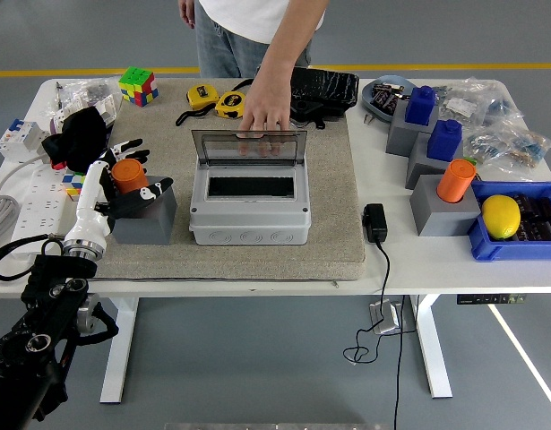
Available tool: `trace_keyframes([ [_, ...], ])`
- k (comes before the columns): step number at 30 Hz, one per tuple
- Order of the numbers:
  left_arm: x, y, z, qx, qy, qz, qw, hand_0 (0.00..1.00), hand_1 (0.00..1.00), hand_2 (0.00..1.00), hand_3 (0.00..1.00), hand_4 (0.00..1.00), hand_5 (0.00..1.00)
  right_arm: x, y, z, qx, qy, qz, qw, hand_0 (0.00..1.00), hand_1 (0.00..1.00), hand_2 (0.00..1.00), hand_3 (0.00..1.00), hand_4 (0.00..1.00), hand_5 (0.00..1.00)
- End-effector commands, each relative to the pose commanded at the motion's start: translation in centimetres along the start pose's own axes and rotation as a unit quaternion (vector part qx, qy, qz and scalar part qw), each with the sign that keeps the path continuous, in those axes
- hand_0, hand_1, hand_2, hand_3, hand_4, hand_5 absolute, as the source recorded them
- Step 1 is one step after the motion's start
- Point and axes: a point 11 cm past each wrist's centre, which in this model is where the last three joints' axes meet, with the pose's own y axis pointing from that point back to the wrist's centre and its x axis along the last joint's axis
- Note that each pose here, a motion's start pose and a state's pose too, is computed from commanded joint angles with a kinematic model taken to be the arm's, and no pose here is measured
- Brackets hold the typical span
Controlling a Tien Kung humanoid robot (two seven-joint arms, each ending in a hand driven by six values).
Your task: Fetch the battery,place it into the box,close the lid of the box
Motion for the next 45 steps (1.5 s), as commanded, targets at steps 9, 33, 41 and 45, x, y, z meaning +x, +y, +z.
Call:
trace_keyframes([
  [9, -0.08, 0.02, -0.11, 0.0, 0.0, 0.003, 1.0, 0.385, 0.543, 0.408, 0.394, 0.998, 0.002, 0.06, -0.01, -0.07, 0.001, 0.0, 0.001, 1.0, 0.876, 0.797, 0.747, 0.779, 0.998, 0.998],
  [33, -0.48, 0.24, -0.71, 0.007, 0.006, 0.009, 1.0, 0.225, 0.248, 0.234, 0.247, 0.998, 0.002, 0.19, -0.03, -0.16, 0.002, 0.0, 0.002, 1.0, 0.879, 0.801, 0.747, 0.779, 0.998, 0.998],
  [41, -0.25, 0.23, -0.72, 0.007, 0.001, 0.021, 1.0, 0.153, 0.158, 0.186, 0.206, 0.957, 0.002, 0.28, -0.04, -0.2, 0.002, 0.0, 0.003, 1.0, 0.881, 0.802, 0.747, 0.78, 0.998, 0.998],
  [45, -0.03, 0.24, -0.77, 0.007, 0.0, 0.03, 1.0, 0.113, 0.106, 0.143, 0.16, 0.909, 0.002, 0.27, -0.04, -0.17, 0.002, 0.0, 0.003, 1.0, 0.881, 0.802, 0.749, 0.78, 0.998, 0.998],
])
